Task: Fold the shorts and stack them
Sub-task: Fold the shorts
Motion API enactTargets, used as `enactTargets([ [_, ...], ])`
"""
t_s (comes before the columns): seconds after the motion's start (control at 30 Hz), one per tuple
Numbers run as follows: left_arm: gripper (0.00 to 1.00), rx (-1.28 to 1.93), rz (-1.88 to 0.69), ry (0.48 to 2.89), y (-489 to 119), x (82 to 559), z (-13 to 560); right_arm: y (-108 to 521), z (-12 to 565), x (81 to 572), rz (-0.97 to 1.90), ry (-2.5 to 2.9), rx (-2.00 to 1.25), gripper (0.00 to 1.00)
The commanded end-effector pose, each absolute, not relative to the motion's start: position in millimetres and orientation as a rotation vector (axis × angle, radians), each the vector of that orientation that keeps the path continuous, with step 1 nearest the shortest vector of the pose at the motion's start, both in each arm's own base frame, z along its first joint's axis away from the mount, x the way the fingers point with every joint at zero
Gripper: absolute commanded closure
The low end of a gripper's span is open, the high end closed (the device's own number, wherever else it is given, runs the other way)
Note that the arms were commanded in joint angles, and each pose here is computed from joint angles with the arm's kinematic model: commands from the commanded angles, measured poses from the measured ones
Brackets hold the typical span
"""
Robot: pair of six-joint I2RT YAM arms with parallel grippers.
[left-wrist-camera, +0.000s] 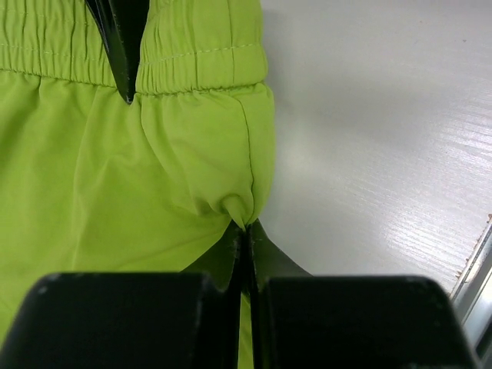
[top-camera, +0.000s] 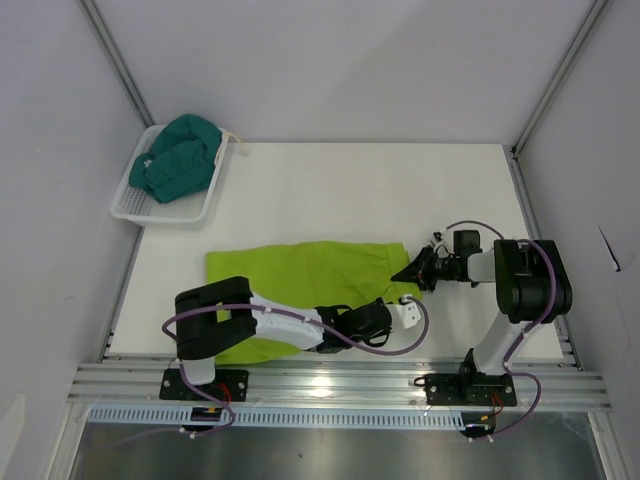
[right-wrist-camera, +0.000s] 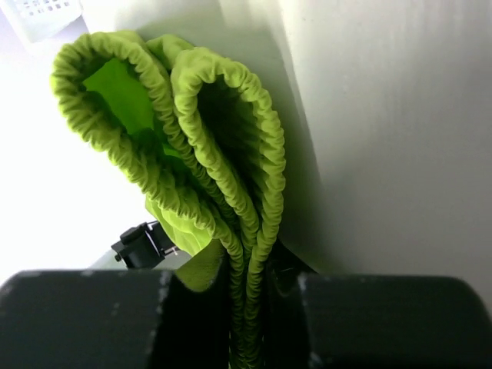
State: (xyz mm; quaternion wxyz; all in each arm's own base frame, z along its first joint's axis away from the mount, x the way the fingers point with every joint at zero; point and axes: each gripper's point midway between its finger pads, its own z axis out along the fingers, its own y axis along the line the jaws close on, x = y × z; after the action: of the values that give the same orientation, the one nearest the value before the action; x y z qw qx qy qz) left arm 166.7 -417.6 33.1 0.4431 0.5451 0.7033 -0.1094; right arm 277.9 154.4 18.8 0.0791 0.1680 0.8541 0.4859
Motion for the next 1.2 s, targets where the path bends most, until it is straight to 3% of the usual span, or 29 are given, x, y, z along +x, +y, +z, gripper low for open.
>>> enactTargets([
  [0.0, 1.00, 1.331, -0.372, 1.684, -430, 159, 58, 143, 16, 297, 1.322, 2.534, 0.500, 0.89],
  [0.1, 0.94, 1.306, -0.377, 1.717, -430, 166, 57, 138, 23, 306, 1.278, 2.512, 0.508, 0.94],
  [0.13, 0.81, 1.289, -0.414, 1.749, -430, 170, 57, 134, 26, 312, 1.254, 2.503, 0.512, 0.94],
  [0.23, 0.62, 1.201, -0.535, 1.793, -428, 178, 73, 126, 31, 323, 1.197, 2.501, 0.517, 1.00],
  [0.27, 0.51, 1.175, -0.577, 1.814, -422, 186, 76, 122, 30, 321, 1.181, 2.524, 0.532, 1.00],
  [0.37, 0.35, 1.040, -0.698, 1.848, -408, 205, 102, 107, 38, 334, 1.116, 2.512, 0.550, 1.00],
  [0.53, 0.26, 0.759, -0.818, 1.903, -367, 229, 136, 87, 50, 350, 0.998, 2.536, 0.556, 1.00],
  [0.57, 0.24, 0.675, -0.835, 1.875, -352, 241, 156, 84, 61, 361, 0.977, 2.521, 0.530, 1.00],
  [0.87, 0.18, 0.145, -0.609, 2.072, -208, 295, 128, 77, 108, 379, 0.891, 2.527, 0.382, 1.00],
  [1.0, 0.19, 0.134, -0.674, 2.088, -216, 306, 130, 83, 113, 374, 0.900, 2.520, 0.364, 1.00],
  [1.1, 0.28, 0.081, -0.773, 2.065, -239, 326, 139, 89, 115, 373, 0.928, 2.504, 0.364, 1.00],
  [1.17, 0.45, 0.087, -0.818, 2.064, -254, 338, 137, 92, 115, 372, 0.933, 2.504, 0.362, 1.00],
])
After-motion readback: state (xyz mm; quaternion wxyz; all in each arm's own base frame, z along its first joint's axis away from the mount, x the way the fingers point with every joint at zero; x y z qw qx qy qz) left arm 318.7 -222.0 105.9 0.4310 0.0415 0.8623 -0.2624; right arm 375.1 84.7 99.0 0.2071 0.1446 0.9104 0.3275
